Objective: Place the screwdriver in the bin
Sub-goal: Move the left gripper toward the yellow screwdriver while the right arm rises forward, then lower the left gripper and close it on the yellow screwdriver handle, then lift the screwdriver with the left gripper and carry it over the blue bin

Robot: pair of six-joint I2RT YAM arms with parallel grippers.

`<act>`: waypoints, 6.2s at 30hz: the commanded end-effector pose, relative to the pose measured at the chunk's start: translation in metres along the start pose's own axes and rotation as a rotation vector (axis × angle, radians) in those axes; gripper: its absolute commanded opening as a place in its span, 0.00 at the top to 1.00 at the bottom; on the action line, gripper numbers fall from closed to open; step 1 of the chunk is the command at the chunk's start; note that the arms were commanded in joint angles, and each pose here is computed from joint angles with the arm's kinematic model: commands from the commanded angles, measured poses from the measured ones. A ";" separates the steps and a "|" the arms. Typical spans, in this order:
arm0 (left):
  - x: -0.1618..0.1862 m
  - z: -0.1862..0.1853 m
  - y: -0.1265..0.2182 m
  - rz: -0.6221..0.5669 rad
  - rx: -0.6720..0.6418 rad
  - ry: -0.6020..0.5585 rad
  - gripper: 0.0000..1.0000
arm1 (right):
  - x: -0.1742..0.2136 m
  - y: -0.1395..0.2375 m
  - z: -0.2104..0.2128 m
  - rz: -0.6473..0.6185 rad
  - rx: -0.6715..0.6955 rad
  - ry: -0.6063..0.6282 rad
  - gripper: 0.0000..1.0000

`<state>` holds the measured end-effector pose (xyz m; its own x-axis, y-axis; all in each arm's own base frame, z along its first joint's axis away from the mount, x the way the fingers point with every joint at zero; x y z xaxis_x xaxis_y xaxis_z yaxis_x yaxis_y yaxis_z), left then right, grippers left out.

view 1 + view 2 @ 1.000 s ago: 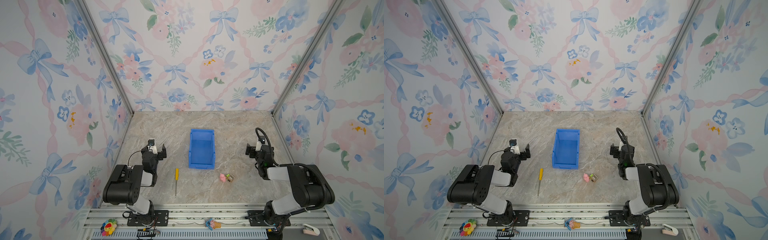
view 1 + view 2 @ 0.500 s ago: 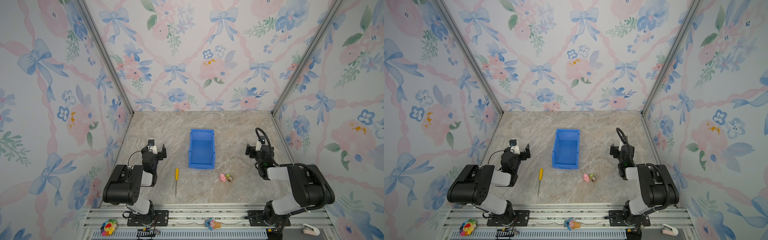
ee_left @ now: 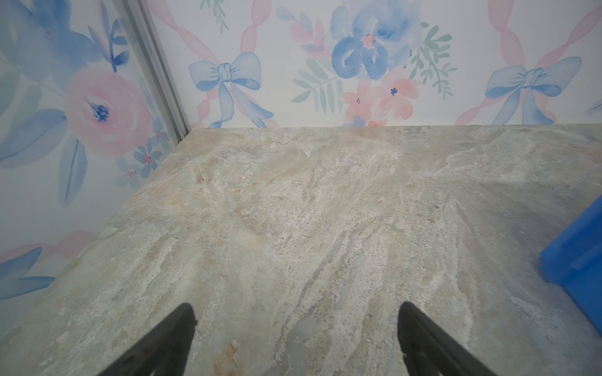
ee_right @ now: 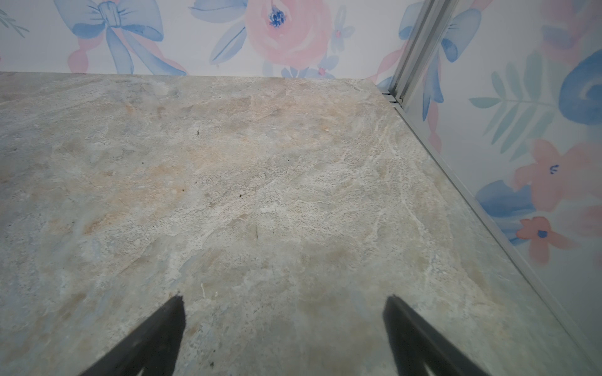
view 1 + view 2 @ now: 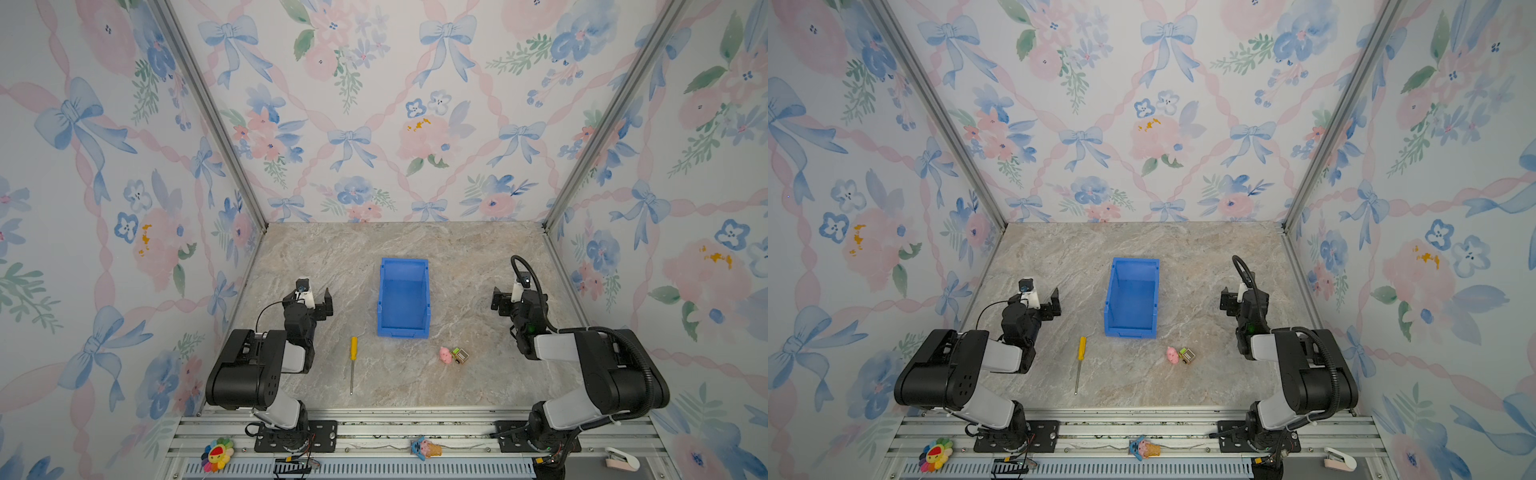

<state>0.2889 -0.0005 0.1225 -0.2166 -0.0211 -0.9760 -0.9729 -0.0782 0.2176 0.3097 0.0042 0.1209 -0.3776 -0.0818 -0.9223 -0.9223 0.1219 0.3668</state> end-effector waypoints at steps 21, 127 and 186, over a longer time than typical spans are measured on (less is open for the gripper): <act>-0.027 -0.001 0.001 0.045 -0.026 0.002 0.03 | -0.034 0.027 -0.001 -0.039 0.020 -0.024 0.03; -0.115 -0.133 0.057 0.798 0.158 0.060 1.00 | -0.146 0.130 0.141 0.260 -0.311 -0.045 0.03; -0.026 -0.289 -0.071 0.891 0.047 0.007 1.00 | -0.135 0.113 0.073 0.276 -0.220 -0.153 0.03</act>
<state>0.3814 -0.2789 0.1379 -0.9030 -0.0395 -0.4278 -0.4290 0.0297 0.9028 0.2658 0.1053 0.2796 -0.6097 0.0819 -0.7884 -0.7921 -0.0999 0.6022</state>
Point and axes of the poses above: each gripper's point midway between its finger pads, its own y axis back along the fingers, its own z axis along the line the jaws close on, x = y × z, the point moved 9 cm from there along y, back along the fingers, and after that the axes turned 3 degrees about y, right-handed, at the moved point
